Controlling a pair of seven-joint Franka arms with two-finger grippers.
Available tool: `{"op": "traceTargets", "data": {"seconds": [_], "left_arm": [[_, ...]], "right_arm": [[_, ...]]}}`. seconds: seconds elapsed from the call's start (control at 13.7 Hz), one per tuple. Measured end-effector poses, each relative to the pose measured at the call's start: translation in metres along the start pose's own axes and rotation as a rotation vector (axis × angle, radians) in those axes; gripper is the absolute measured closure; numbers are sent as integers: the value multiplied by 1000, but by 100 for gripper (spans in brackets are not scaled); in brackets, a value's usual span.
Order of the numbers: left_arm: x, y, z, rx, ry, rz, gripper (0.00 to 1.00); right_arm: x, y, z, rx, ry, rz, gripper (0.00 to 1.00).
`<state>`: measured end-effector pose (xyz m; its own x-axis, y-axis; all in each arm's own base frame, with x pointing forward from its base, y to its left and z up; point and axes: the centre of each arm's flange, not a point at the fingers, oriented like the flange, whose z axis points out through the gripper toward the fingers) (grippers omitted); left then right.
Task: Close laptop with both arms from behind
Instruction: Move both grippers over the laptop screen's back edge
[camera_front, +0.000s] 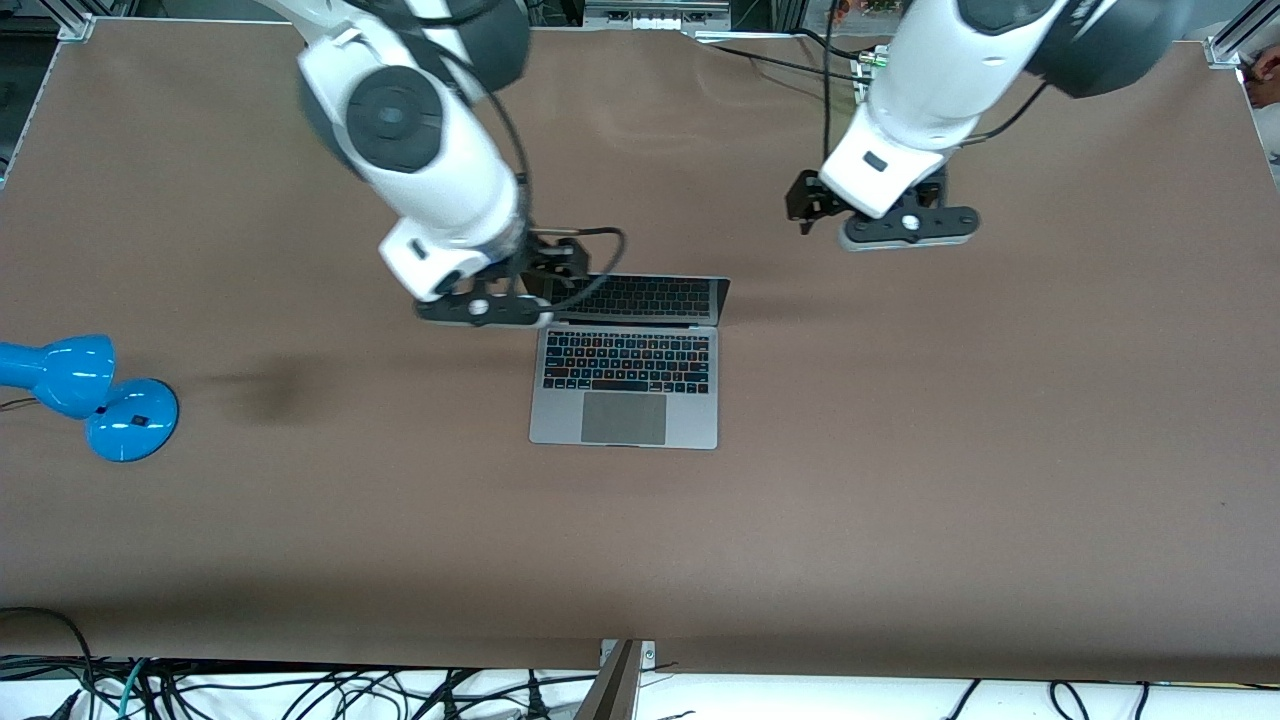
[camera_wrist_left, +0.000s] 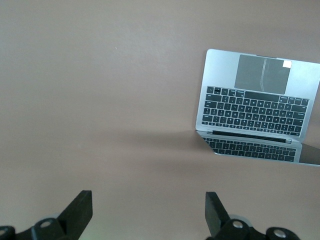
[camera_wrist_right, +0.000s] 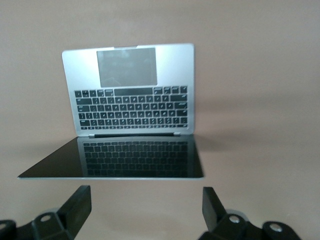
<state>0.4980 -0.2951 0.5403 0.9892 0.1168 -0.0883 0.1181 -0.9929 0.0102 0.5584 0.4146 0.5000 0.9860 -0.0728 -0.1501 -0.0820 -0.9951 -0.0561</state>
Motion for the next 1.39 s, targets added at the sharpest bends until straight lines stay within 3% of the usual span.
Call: {"op": "traceTargets", "data": {"seconds": [0.22,0.44,0.51,0.66,0.8,0.88,0.95,1.24,1.39], "left_arm": [[-6,17,23,-10,0,-17,1],[-9,37,43,-25,-16,-59,4],[-12,44,49,-28,-24,-72,10],[-21,58,58,-26,-43,-91,25],[-28,67,61,-25,-52,-103,44],[-31,70,63,-24,-57,-113,44],[-34,75,66,-26,-61,-115,52],[-42,88,91,-46,-66,-110,96],[-41,89,107,-53,-68,-112,99]], "right_arm": [[-11,-21,23,-18,-25,23,8],[-24,-41,43,-37,-49,68,37],[-27,-47,50,-34,-67,69,37],[-31,-52,60,-14,-118,74,65],[-31,-51,68,-21,-138,78,70],[-32,-49,73,-30,-148,80,77],[-33,-48,81,-42,-160,81,84],[-36,-45,113,-87,-207,83,93],[-38,-44,124,-98,-229,85,94]]}}
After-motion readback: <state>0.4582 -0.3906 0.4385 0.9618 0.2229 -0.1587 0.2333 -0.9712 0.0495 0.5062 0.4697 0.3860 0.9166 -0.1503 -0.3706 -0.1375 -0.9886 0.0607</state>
